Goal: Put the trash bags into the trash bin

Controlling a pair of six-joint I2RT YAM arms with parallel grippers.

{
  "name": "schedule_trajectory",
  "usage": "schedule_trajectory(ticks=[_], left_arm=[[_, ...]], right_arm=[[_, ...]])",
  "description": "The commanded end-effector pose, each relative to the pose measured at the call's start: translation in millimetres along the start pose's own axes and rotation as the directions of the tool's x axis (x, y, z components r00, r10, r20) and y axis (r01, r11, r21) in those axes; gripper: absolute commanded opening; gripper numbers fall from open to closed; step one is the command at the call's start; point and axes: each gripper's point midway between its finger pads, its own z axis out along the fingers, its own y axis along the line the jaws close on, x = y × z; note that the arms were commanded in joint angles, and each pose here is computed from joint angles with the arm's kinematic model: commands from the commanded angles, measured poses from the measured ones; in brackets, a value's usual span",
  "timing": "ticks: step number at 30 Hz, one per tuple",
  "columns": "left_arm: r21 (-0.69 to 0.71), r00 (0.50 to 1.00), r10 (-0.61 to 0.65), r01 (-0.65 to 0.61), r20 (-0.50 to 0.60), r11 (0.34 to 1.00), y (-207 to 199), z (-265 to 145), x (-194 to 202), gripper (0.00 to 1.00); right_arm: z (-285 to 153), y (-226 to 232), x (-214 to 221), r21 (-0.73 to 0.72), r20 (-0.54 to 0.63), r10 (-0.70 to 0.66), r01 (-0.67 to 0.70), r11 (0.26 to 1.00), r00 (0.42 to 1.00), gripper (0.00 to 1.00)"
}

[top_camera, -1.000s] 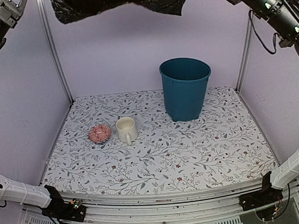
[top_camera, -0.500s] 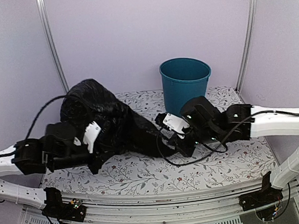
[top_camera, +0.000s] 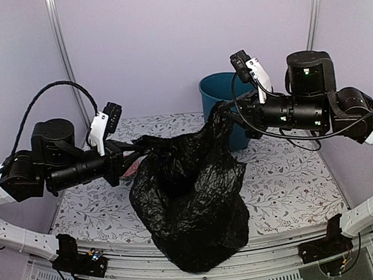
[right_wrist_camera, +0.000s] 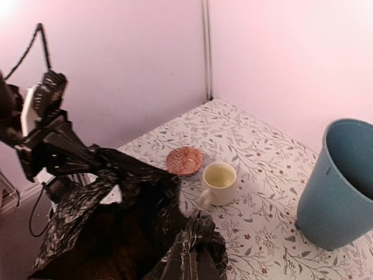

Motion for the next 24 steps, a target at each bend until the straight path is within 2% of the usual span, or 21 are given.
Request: schedule_trajectory(ticks=[1,6,9,12,13,16,20,22,24], left_arm=[[-0.084,0.995,-0.083,0.089,0.063,0.993,20,-5,-22,0.0],[-0.116,0.975,-0.224,0.223,0.011,0.968,59,22,-20,0.0],[-0.144,0.966,-0.26,0.256,-0.009,0.956,79,42,-21,0.0],[-0.211,0.966,-0.257,0.256,0.024,0.943,107,57,-44,0.0],[-0.221,0.966,-0.254,0.26,0.057,0.94,116,58,-63,0.0],[-0.222,0.968,-0.206,0.235,0.144,0.946,128,55,-123,0.0],[-0.221,0.95,-0.05,0.123,0.308,0.968,117,20,-215,0.0],[-0.186,0.905,0.021,0.065,0.424,0.98,100,-18,-263,0.0],[-0.127,0.84,0.09,-0.026,0.535,0.992,73,-59,-299,0.0]], right_arm=[[8,-41,12,0.143,-0.022,0.11,-0.106,0.984,0.994,0.01],[29,-77,32,0.233,-0.067,0.177,-0.157,0.96,0.982,0.01],[57,-105,49,0.288,-0.115,0.222,-0.182,0.94,0.968,0.01],[86,-138,43,0.329,-0.113,0.261,-0.211,0.92,0.959,0.01],[95,-145,34,0.329,-0.103,0.258,-0.212,0.92,0.961,0.01],[107,-149,-33,0.302,-0.003,0.197,-0.187,0.935,0.98,0.01],[71,-136,-150,0.253,0.232,0.073,-0.133,0.958,0.97,0.01],[36,-121,-196,0.216,0.357,0.016,-0.099,0.971,0.934,0.01],[-7,-96,-228,0.162,0.465,-0.044,-0.036,0.986,0.884,0.01]])
